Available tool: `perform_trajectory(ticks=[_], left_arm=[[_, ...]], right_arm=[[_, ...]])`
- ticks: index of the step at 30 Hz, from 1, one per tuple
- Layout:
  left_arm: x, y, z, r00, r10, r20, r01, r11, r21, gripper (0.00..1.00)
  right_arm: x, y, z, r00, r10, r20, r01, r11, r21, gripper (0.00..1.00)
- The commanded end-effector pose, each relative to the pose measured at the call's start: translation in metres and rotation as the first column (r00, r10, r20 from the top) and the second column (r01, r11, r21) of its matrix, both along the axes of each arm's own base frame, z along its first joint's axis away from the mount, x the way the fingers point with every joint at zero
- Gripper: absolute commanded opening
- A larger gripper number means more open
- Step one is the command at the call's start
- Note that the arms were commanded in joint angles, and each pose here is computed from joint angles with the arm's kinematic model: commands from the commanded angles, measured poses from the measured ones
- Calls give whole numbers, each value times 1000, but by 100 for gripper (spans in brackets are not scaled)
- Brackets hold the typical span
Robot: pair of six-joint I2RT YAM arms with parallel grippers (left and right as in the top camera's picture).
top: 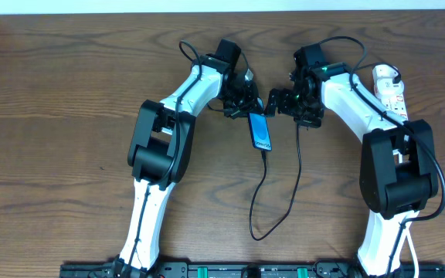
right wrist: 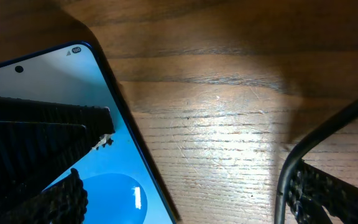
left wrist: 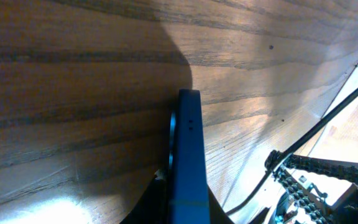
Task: Plug charger to phone and switch on socket
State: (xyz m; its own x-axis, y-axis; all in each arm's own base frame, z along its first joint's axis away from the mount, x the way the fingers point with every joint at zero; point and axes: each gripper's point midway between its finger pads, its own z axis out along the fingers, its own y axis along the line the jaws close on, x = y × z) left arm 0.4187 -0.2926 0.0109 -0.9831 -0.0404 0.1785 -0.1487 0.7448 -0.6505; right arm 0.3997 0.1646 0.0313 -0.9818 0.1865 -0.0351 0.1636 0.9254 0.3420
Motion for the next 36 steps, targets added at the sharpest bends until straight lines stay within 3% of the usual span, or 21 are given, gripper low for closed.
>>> perform_trajectory(ticks=[1,14,20,22,36], left_arm=[[0,9,-22,999,31,-30,-29,997,66,8],[2,12,-25,999,36,-21,-34,996,88,8],[2,12,-25,999,36,-20,-34,996,88,38],[2,12,-25,999,36,-20,-34,996,88,40],[1,21,-31,999,46,-22,-42,988,149,41]], right_arm=[[-2,5,2,1000,19,5,-19,1000,10,99],[-2,5,2,1000,19,5,-19,1000,10,99],[-2,5,2,1000,19,5,-19,1000,10,99],[-2,5,2,1000,19,5,-19,1000,10,99],[-3,5,2,1000,19,0,-19,1000,8,99]])
